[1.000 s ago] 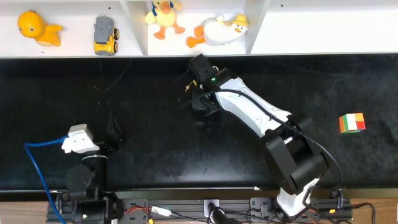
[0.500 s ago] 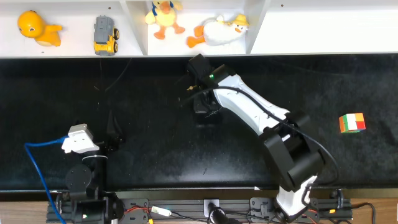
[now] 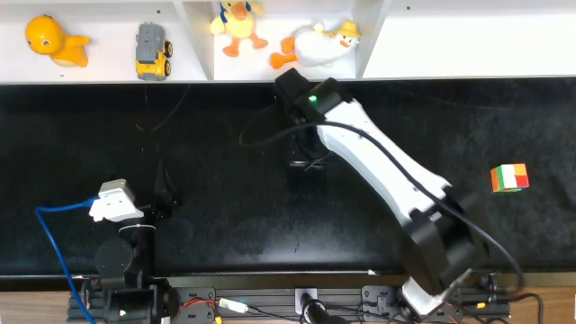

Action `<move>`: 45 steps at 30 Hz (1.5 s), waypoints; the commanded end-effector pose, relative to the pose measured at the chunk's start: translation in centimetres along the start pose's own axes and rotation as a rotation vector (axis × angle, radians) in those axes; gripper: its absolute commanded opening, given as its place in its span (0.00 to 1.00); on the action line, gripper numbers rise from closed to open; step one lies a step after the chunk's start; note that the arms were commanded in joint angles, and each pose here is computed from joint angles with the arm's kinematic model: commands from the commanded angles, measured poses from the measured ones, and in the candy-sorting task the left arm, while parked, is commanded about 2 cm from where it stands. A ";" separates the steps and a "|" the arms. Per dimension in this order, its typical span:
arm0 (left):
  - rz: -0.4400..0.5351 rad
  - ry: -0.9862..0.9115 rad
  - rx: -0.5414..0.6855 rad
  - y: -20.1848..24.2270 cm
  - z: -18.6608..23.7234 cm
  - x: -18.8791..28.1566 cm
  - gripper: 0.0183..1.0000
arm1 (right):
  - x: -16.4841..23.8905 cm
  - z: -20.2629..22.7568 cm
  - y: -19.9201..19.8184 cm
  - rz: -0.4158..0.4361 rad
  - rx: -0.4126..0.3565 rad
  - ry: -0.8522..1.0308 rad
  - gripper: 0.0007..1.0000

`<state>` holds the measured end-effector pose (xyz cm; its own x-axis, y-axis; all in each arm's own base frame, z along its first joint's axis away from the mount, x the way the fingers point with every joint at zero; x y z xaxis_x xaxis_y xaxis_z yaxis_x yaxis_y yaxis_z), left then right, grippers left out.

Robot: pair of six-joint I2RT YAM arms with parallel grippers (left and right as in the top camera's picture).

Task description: Store Toys

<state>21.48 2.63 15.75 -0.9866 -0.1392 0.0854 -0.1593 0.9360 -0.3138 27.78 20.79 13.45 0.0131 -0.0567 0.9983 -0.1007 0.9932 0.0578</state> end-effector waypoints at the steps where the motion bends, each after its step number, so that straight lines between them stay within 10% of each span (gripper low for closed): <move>1: 0.005 -0.005 -0.014 0.0 -0.1 0.1 1.00 | 3.6 0.0 -0.6 -0.019 -0.021 -0.113 0.05; 26: 0.005 -0.006 -0.014 0.0 -0.1 0.1 1.00 | 9.0 -2.6 -15.9 0.099 -0.328 -0.304 0.05; 45: 0.005 -0.006 -0.014 0.0 -0.1 0.1 1.00 | 5.8 -10.8 -20.9 0.115 -0.016 -0.435 0.04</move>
<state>21.48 2.63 15.75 -0.9866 -0.1392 0.0854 -0.1593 0.9360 -0.3138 40.03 0.90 19.33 -0.4364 0.0314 0.8992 0.0311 0.9993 -0.0198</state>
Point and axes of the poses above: each gripper's point midway between its finger pads, its own x axis back along the fingers, its own y axis along the line the jaws close on, z = x × y, the point moved 3 cm from there along x, back along the fingers, and after that the axes turned 7 degrees about x, right-handed, at the moved point
